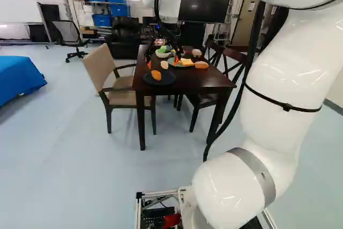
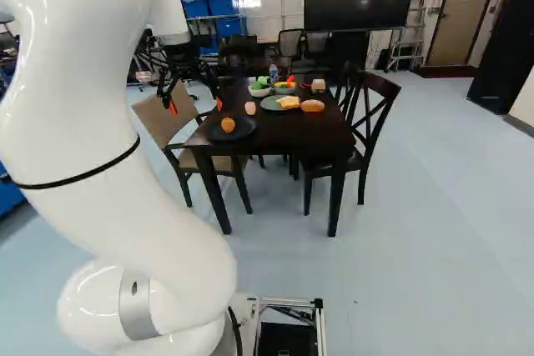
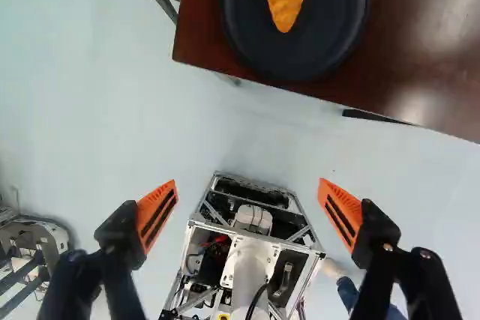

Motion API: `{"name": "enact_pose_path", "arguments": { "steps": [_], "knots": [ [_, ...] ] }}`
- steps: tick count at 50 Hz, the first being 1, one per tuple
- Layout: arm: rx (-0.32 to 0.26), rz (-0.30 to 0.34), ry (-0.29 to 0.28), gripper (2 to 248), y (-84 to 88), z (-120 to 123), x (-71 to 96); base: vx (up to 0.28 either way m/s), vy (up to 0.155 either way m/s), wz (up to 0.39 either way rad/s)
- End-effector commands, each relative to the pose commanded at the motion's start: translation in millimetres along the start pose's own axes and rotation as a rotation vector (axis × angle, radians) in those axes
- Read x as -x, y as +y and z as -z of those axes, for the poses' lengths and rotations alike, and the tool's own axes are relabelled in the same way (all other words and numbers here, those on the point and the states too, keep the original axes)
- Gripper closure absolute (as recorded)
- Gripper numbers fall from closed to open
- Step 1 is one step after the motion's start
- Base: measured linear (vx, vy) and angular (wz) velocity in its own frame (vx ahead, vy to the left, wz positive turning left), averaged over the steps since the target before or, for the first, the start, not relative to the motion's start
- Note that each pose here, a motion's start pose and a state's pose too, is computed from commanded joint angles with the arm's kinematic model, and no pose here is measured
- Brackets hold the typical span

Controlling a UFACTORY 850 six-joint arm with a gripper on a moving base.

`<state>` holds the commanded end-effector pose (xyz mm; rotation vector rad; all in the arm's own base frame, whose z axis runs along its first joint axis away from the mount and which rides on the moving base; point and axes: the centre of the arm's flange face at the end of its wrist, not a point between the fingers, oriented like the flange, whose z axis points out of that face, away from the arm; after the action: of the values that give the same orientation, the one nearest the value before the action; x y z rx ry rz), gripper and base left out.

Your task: Move the croissant to the empty plate

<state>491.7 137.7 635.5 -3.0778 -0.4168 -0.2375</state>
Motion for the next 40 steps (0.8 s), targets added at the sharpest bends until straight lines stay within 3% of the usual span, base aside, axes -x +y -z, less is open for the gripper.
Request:
{"name": "enact_pose_path", "arguments": {
  "steps": [40],
  "knots": [
    [0.005, -0.02, 0.082, 3, 10.5, -23.2, 10.6, 0.0, 0.0, 0.0]
  ]
}}
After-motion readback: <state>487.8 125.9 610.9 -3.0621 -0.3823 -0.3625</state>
